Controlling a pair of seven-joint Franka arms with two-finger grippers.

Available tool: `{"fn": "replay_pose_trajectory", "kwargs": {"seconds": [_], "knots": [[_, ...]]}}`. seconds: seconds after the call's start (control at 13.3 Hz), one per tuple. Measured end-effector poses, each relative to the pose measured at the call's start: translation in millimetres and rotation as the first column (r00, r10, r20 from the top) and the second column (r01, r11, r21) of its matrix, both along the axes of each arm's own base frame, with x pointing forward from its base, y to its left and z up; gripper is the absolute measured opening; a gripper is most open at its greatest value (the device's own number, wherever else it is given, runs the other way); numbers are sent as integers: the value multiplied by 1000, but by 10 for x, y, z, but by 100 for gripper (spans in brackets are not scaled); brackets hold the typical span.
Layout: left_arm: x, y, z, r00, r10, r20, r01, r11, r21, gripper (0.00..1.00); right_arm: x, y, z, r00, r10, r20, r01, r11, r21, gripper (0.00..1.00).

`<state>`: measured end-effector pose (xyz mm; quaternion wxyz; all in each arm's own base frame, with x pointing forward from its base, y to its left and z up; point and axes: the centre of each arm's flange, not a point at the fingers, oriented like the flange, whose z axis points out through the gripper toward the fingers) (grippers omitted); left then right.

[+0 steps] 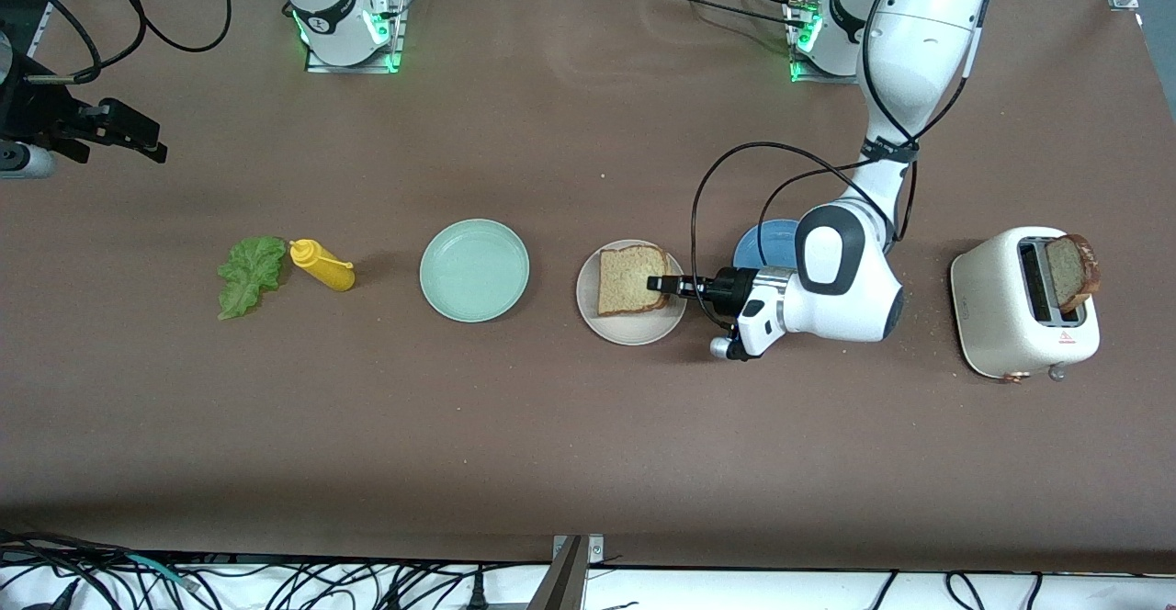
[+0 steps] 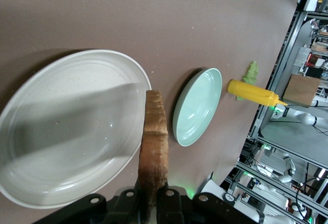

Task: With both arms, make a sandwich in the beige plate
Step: 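Carry the bread slice onto the beige plate with the left gripper, then open the left gripper over the bread while the right gripper reaches out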

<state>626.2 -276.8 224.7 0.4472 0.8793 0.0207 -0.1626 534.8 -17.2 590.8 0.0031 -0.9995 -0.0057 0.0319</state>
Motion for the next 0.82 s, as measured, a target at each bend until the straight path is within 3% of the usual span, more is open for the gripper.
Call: {"fn": "replay_pose_trajectory", "kwargs": {"seconds": [0.52,0.67,0.82], "knots": [[-114,-130,-331,1000,8,-7,-7,999,51,8,43,-2,-95,1000,0,-18,0,1000,1,100],[-108,-108,-348,1000,8,-6,-7,998,59,21,49,-1,-109,1000,0,-21,0,1000,1,100],[-83,-11,-364,1000,-18,10,17,995,103,44,72,0,-170,999,1,-35,-1,1000,1,100]]}}
